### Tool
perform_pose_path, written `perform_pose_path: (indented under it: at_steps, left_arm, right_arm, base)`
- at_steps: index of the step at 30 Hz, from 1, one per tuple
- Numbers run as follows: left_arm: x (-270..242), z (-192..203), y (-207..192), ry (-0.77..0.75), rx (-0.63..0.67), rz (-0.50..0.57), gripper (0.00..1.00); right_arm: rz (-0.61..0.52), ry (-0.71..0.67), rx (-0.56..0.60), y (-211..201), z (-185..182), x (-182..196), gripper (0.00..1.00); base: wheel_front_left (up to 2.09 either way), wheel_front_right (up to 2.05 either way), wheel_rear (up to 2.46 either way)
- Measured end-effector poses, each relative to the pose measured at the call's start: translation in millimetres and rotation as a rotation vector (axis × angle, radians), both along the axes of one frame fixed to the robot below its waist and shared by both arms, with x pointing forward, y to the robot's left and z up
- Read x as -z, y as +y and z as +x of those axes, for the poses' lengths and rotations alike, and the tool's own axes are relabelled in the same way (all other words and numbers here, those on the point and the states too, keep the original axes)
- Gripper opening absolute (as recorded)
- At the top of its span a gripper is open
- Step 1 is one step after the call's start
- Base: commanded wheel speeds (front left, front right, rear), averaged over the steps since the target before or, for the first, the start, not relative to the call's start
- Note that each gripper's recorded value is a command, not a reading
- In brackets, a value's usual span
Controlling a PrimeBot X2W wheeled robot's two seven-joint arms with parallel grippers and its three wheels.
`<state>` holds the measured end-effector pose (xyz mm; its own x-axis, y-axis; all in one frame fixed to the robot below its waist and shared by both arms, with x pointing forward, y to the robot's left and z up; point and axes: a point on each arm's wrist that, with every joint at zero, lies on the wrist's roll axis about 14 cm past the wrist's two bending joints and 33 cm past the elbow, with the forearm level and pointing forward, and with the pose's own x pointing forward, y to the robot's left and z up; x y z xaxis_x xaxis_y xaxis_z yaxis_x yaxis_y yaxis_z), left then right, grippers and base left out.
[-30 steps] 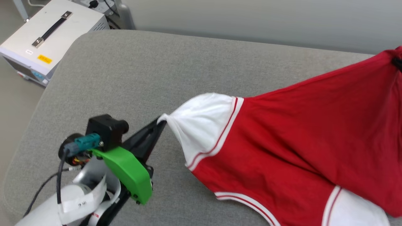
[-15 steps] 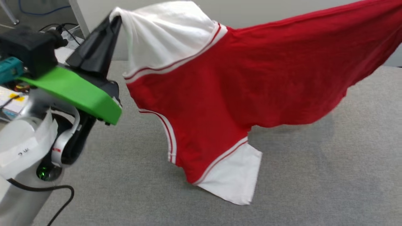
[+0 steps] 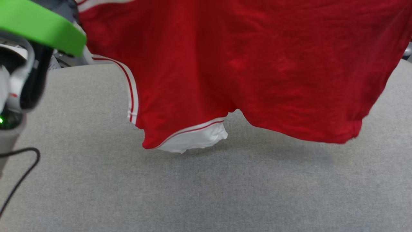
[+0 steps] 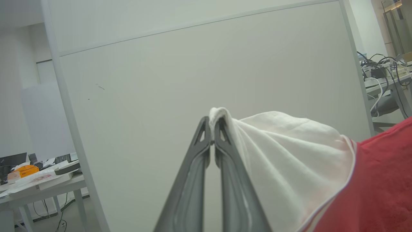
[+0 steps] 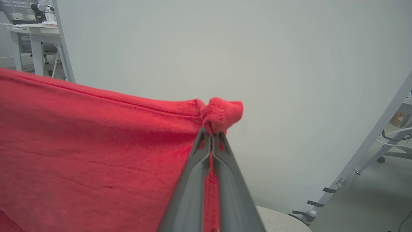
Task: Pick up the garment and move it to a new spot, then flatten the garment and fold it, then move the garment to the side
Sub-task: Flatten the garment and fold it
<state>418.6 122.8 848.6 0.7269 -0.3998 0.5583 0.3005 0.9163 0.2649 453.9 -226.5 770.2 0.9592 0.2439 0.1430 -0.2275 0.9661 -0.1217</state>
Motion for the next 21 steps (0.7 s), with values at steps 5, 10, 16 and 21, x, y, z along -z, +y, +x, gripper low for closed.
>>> perform_pose_path:
  at_steps: [5,10,16,21]
  left_arm:
    - [-1.1,22.5,-2.1,-0.006,-0.027,0.069,0.0]
    - [-0.9,49.0,-1.4,-0.001,-0.043,0.125,0.0]
    - [-3.0,96.8,6.4,0.011,-0.078,0.211,0.0]
    - [-4.4,147.0,14.5,0.016,-0.117,0.242,0.0]
  right_arm:
    - [0.01,-0.032,0.007,-2.4,10.7,-3.5,0.0]
    - [0.013,-0.058,0.025,-8.5,29.0,-5.3,0.0]
    - [-0.01,-0.08,0.066,-17.2,70.6,-4.7,0.0]
    - [-0.018,-0.12,0.118,-27.9,116.7,-5.4,0.0]
  base:
    - [0.0,0.0,0.0]
    - [0.0,0.0,0.0]
    - [0.0,0.0,0.0]
    - [0.0,0.0,0.0]
